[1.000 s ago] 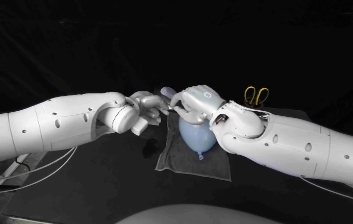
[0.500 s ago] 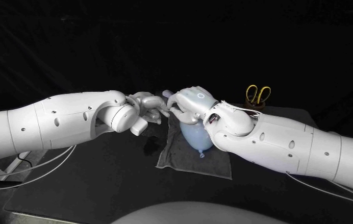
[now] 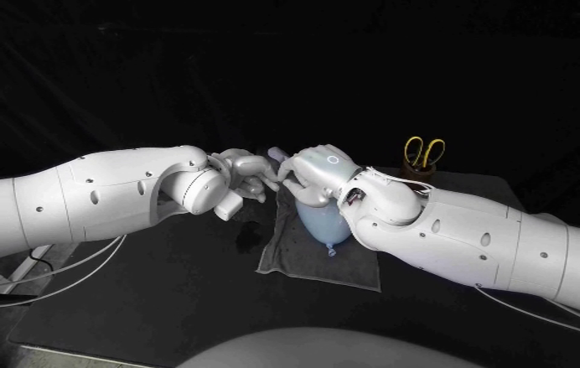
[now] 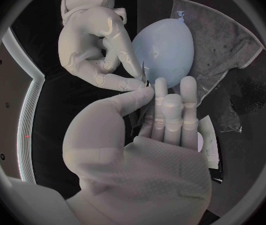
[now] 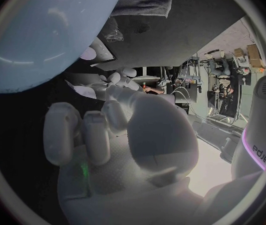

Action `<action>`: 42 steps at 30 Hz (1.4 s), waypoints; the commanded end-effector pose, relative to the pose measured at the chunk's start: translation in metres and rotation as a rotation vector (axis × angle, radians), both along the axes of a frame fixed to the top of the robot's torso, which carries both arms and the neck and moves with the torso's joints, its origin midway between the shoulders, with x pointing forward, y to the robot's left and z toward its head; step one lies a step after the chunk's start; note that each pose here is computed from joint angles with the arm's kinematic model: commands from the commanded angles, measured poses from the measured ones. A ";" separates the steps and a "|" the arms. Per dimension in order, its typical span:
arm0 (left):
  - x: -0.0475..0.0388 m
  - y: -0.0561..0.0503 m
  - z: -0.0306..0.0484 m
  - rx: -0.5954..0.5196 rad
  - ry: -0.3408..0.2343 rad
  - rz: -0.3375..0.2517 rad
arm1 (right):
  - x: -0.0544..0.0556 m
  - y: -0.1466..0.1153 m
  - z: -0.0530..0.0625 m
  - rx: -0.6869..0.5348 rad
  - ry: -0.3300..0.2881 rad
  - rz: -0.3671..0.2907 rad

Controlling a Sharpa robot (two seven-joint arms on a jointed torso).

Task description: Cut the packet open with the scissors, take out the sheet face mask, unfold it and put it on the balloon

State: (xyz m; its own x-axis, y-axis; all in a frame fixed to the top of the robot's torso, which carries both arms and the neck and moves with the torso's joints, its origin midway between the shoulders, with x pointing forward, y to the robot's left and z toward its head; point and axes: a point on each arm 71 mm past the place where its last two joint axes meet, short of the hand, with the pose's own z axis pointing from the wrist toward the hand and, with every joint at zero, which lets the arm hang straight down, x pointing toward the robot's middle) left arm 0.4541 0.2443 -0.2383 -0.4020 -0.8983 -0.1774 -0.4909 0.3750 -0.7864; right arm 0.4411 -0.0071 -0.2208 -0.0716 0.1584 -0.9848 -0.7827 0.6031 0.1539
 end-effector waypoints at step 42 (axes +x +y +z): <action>0.0021 -0.002 0.0012 -0.004 -0.004 -0.034 | -0.011 -0.008 0.002 0.026 -0.033 -0.072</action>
State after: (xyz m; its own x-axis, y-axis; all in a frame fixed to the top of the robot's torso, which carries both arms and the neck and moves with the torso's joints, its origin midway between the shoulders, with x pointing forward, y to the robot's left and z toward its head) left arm 0.4564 0.2447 -0.2383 -0.4133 -0.8932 -0.1771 -0.4870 0.3812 -0.7858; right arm 0.4290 -0.0136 -0.2233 -0.0701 0.1413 -0.9875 -0.7452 0.6506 0.1460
